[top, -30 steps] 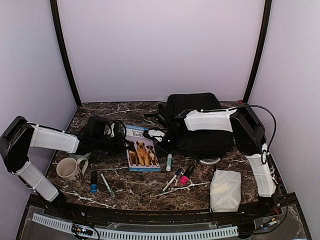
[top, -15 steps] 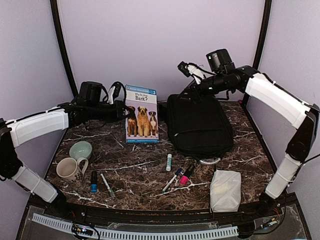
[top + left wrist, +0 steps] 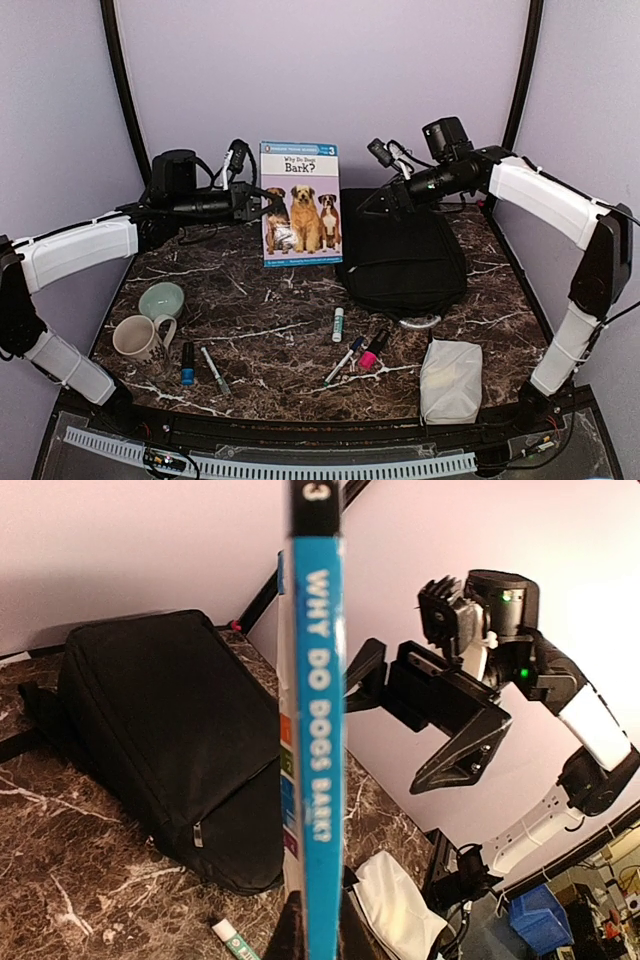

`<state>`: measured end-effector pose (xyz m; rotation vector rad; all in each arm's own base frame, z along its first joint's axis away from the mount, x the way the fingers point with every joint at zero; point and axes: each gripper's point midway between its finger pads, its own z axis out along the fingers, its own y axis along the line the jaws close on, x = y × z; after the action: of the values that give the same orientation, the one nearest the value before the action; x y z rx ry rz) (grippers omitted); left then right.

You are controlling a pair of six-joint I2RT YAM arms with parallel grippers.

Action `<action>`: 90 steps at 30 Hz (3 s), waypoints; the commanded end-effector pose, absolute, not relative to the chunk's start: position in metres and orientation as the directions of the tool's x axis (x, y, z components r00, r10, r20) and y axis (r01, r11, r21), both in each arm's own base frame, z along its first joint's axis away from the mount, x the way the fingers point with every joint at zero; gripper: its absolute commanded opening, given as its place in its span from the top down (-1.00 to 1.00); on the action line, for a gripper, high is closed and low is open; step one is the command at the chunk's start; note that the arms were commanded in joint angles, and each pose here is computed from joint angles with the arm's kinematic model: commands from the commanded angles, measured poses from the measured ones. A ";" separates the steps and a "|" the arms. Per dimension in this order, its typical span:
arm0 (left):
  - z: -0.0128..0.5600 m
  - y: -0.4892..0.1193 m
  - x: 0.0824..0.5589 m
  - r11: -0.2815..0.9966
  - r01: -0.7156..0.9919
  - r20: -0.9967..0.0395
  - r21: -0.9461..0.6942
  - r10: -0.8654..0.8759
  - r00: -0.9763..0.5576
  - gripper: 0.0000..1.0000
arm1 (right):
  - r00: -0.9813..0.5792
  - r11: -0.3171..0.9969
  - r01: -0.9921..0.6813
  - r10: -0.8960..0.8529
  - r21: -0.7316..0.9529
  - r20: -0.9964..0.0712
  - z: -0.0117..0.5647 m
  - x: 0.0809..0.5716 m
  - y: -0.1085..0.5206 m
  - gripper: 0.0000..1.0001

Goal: Pack the student bag
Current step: Pick up the book from the center of the board, then place the book in the student bag.

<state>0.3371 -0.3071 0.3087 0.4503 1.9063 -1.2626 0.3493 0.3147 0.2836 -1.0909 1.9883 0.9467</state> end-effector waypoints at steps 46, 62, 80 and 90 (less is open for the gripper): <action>0.334 -0.292 0.331 0.438 0.692 -0.817 -0.574 -0.254 -0.518 1.00 | -0.671 -0.116 -0.687 -0.277 0.717 -0.688 0.304 0.289 0.391 0.43; 0.303 -0.283 0.350 0.574 0.623 -0.830 -0.531 -0.204 -0.519 0.24 | -0.680 0.111 -0.731 -0.195 0.673 -0.707 0.300 0.346 0.362 1.00; 0.250 -0.410 0.321 0.435 0.900 -0.897 -0.031 0.386 -0.218 0.07 | -0.593 0.735 -0.575 -0.071 0.359 -0.802 0.283 0.379 0.105 1.00; 0.186 -0.506 0.307 0.270 0.956 -0.814 0.114 0.577 -0.066 0.02 | -0.603 0.768 -0.524 -0.029 0.368 -0.797 0.267 0.354 0.076 1.00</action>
<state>0.3062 -0.4922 0.1958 1.3120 1.7761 -0.7015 0.3609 0.0739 0.2589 -0.3619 2.1831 0.7525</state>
